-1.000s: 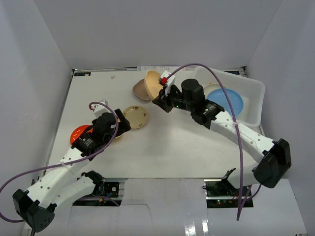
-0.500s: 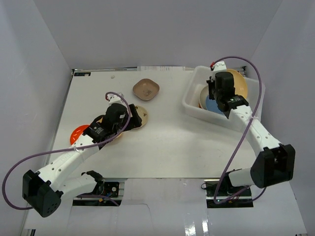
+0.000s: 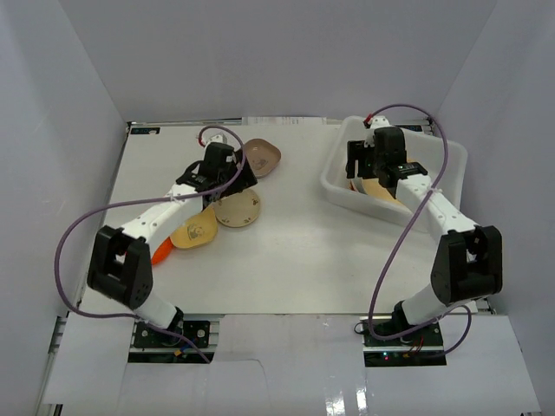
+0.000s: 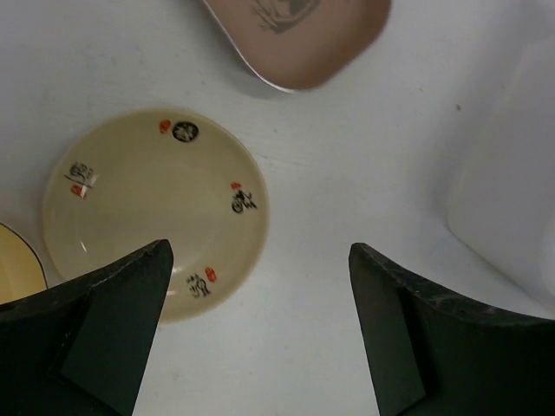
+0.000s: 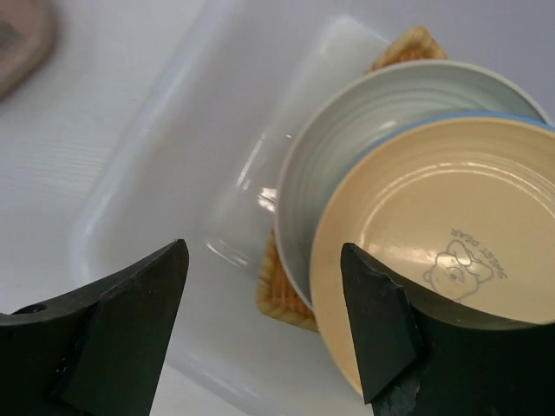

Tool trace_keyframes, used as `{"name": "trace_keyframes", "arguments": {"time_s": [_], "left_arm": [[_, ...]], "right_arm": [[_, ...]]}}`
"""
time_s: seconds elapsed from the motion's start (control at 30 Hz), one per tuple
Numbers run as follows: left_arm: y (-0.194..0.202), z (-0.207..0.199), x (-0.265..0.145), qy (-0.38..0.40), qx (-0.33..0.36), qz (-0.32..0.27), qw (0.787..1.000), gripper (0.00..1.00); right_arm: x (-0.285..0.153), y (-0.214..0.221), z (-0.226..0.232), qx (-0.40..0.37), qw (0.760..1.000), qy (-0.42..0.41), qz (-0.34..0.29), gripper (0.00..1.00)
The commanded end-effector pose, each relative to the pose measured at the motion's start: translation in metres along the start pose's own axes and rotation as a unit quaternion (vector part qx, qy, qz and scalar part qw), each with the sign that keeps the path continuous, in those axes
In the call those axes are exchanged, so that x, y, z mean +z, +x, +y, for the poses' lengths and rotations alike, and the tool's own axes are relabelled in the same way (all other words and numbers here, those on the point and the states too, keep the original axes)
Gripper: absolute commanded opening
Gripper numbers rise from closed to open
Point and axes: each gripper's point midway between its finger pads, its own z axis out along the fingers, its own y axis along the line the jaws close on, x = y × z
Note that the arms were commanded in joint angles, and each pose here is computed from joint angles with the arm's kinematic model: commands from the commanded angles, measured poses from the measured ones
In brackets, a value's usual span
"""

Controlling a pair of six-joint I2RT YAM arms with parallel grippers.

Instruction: Place the plates into the plastic bin on the countertop

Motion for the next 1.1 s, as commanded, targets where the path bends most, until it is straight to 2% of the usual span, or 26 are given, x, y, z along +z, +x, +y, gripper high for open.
{"name": "trace_keyframes", "arguments": {"time_s": [0.0, 0.1, 0.17, 0.27, 0.3, 0.33, 0.37, 0.4, 0.43, 0.5, 0.53, 0.63, 0.67, 0.73, 0.77, 0.8, 0.87, 1.0, 1.07], "left_arm": [[-0.043, 0.009, 0.026, 0.006, -0.050, -0.020, 0.999, 0.93], [-0.061, 0.017, 0.056, 0.017, -0.084, -0.001, 0.996, 0.91], [-0.064, 0.025, 0.078, 0.011, -0.087, 0.007, 0.996, 0.90], [-0.083, 0.021, 0.097, 0.017, -0.088, 0.004, 0.996, 0.89], [-0.084, 0.023, 0.112, 0.013, -0.089, 0.011, 0.996, 0.88], [-0.083, 0.026, 0.121, 0.010, -0.091, 0.015, 0.996, 0.86], [-0.084, 0.028, 0.128, 0.013, -0.095, 0.022, 0.995, 0.84], [-0.073, 0.036, 0.145, 0.008, -0.099, 0.040, 0.994, 0.83], [-0.082, 0.035, 0.150, 0.016, -0.103, 0.035, 0.994, 0.80], [-0.070, 0.041, 0.168, 0.014, -0.110, 0.060, 0.992, 0.76], [-0.075, 0.038, 0.172, 0.017, -0.108, 0.055, 0.992, 0.75], [-0.072, 0.042, 0.184, 0.013, -0.106, 0.064, 0.992, 0.64], [-0.072, 0.043, 0.186, 0.012, -0.106, 0.064, 0.992, 0.57], [-0.076, 0.044, 0.189, 0.013, -0.108, 0.060, 0.992, 0.43], [-0.078, 0.043, 0.189, 0.016, -0.109, 0.058, 0.992, 0.24], [-0.081, 0.042, 0.188, 0.021, -0.109, 0.058, 0.992, 0.14], [-0.094, 0.037, 0.181, 0.033, -0.105, 0.045, 0.993, 0.00], [-0.131, 0.016, 0.141, 0.076, -0.094, 0.003, 0.993, 0.00], [-0.158, 0.001, 0.100, 0.103, -0.087, -0.041, 0.990, 0.00]], "right_arm": [[-0.045, -0.060, 0.039, 0.019, 0.991, -0.085, -0.104, 0.77], [-0.071, -0.063, 0.072, 0.022, 0.982, -0.138, -0.128, 0.72], [-0.082, -0.047, 0.108, 0.018, 0.975, -0.183, -0.129, 0.71], [-0.088, -0.017, 0.150, 0.014, 0.968, -0.221, -0.118, 0.63], [-0.090, -0.010, 0.159, 0.018, 0.966, -0.232, -0.114, 0.57], [-0.092, 0.009, 0.173, 0.023, 0.963, -0.251, -0.098, 0.54], [-0.094, 0.009, 0.181, 0.029, 0.959, -0.262, -0.106, 0.52], [-0.094, 0.015, 0.187, 0.034, 0.957, -0.268, -0.104, 0.46], [-0.094, 0.026, 0.198, 0.040, 0.952, -0.287, -0.097, 0.45], [-0.094, 0.037, 0.212, 0.039, 0.947, -0.309, -0.080, 0.46], [-0.090, 0.049, 0.222, 0.034, 0.946, -0.315, -0.062, 0.48], [-0.084, 0.062, 0.241, 0.039, 0.942, -0.329, -0.042, 0.64], [-0.083, 0.062, 0.248, 0.051, 0.939, -0.338, -0.041, 0.71], [-0.077, 0.075, 0.262, 0.064, 0.934, -0.350, -0.020, 0.73], [-0.076, 0.076, 0.269, 0.087, 0.930, -0.357, -0.010, 0.74], [-0.080, 0.076, 0.282, 0.093, 0.922, -0.376, -0.009, 0.74], [-0.068, 0.087, 0.296, 0.124, 0.918, -0.376, 0.017, 0.74], [-0.054, 0.106, 0.335, 0.136, 0.914, -0.378, 0.045, 0.75], [-0.049, 0.105, 0.347, 0.138, 0.917, -0.371, 0.043, 0.75]]}}
